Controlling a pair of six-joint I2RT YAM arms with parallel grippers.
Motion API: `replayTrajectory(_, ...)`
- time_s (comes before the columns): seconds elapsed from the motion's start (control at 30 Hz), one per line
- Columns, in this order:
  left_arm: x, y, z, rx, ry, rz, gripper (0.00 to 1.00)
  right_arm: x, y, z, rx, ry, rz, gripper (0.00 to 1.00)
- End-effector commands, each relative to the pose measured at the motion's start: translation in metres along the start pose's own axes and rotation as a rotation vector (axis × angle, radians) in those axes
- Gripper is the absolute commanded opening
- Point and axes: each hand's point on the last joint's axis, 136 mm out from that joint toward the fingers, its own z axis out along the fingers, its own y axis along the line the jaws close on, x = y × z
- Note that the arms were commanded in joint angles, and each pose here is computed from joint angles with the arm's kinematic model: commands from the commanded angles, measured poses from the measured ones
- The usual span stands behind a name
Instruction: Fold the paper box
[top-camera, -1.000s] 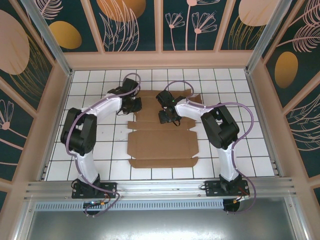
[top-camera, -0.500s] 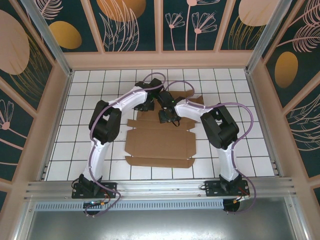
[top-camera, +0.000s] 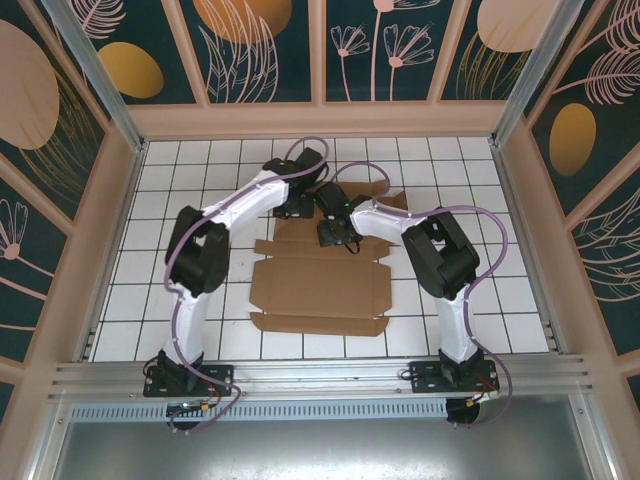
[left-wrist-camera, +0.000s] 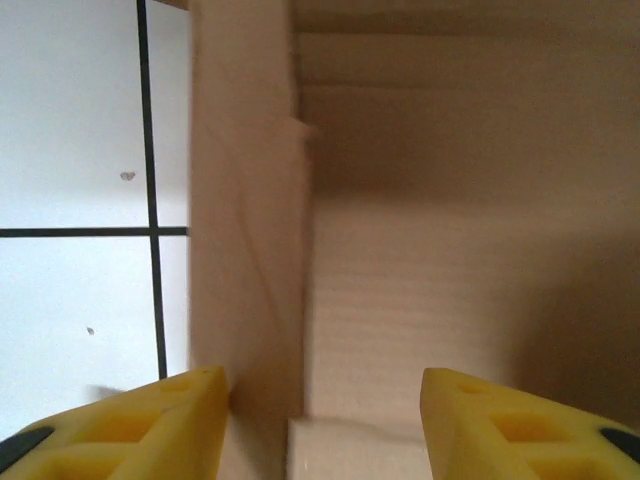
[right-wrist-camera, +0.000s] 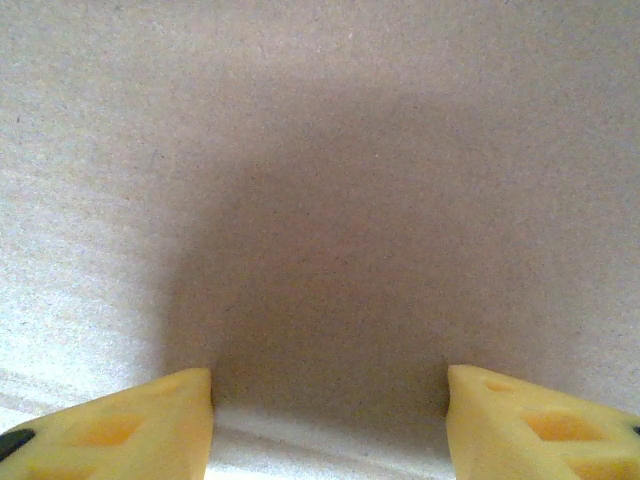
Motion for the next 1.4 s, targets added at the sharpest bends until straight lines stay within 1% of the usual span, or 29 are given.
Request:
replayTrajectory(0.0, -0.014, 0.004, -0.027, 0.181, -0.055, -0.058, 0.53, 0.085, -0.005, 0.041, 0.01, 0.276, -0.043, 0.6)
replayTrajectory(0.13, -0.006, 0.027, -0.031, 0.255, -0.085, -0.098, 0.45, 0.086, -0.004, 0.039, -0.001, 0.278, -0.044, 0.6)
replayTrajectory(0.2, -0.004, 0.029, -0.033, 0.301, -0.096, -0.102, 0.4, 0.086, -0.004, 0.039, 0.0, 0.28, -0.047, 0.59)
replayTrajectory(0.37, 0.004, 0.036, -0.025, 0.266, -0.084, -0.073, 0.21, 0.088, -0.004, 0.038, 0.002, 0.289, -0.05, 0.57)
replayTrajectory(0.43, 0.003, 0.044, -0.021, 0.225, -0.09, -0.065, 0.19, 0.088, -0.005, 0.038, 0.005, 0.292, -0.05, 0.57)
replayTrajectory(0.47, 0.001, 0.049, -0.02, 0.21, -0.094, -0.07, 0.21, 0.089, -0.005, 0.037, 0.005, 0.293, -0.048, 0.57)
replayTrajectory(0.53, -0.003, 0.065, -0.02, 0.21, -0.102, -0.104, 0.33, 0.09, -0.005, 0.037, 0.006, 0.295, -0.05, 0.57)
replayTrajectory(0.6, -0.01, 0.089, -0.019, 0.205, -0.132, -0.159, 0.45, 0.092, -0.006, 0.037, 0.005, 0.295, -0.05, 0.57)
replayTrajectory(0.73, -0.02, 0.125, -0.005, 0.252, -0.161, -0.253, 0.61, 0.099, -0.009, 0.04, 0.013, 0.309, -0.055, 0.57)
replayTrajectory(0.83, -0.023, 0.135, 0.012, 0.292, -0.147, -0.278, 0.65, 0.104, -0.006, 0.04, -0.009, 0.327, -0.051, 0.58)
replayTrajectory(0.97, -0.02, 0.142, 0.035, 0.305, -0.112, -0.273, 0.64, 0.105, -0.005, 0.04, -0.009, 0.335, -0.057, 0.58)
replayTrajectory(1.07, -0.015, 0.138, 0.046, 0.367, -0.09, -0.27, 0.62, 0.103, -0.005, 0.039, -0.003, 0.335, -0.065, 0.58)
replayTrajectory(1.17, -0.011, 0.121, 0.048, 0.471, -0.071, -0.26, 0.55, 0.103, -0.005, 0.04, 0.0, 0.338, -0.07, 0.58)
replayTrajectory(1.23, -0.009, 0.12, 0.05, 0.482, -0.067, -0.264, 0.45, 0.103, -0.005, 0.041, 0.001, 0.342, -0.071, 0.58)
replayTrajectory(1.27, -0.009, 0.121, 0.05, 0.472, -0.07, -0.263, 0.4, 0.103, -0.004, 0.041, 0.001, 0.343, -0.073, 0.58)
replayTrajectory(1.33, -0.009, 0.128, 0.05, 0.434, -0.084, -0.256, 0.27, 0.102, -0.004, 0.041, 0.002, 0.343, -0.076, 0.57)
replayTrajectory(1.37, -0.01, 0.13, 0.049, 0.419, -0.093, -0.251, 0.23, 0.101, -0.005, 0.041, 0.003, 0.342, -0.075, 0.57)
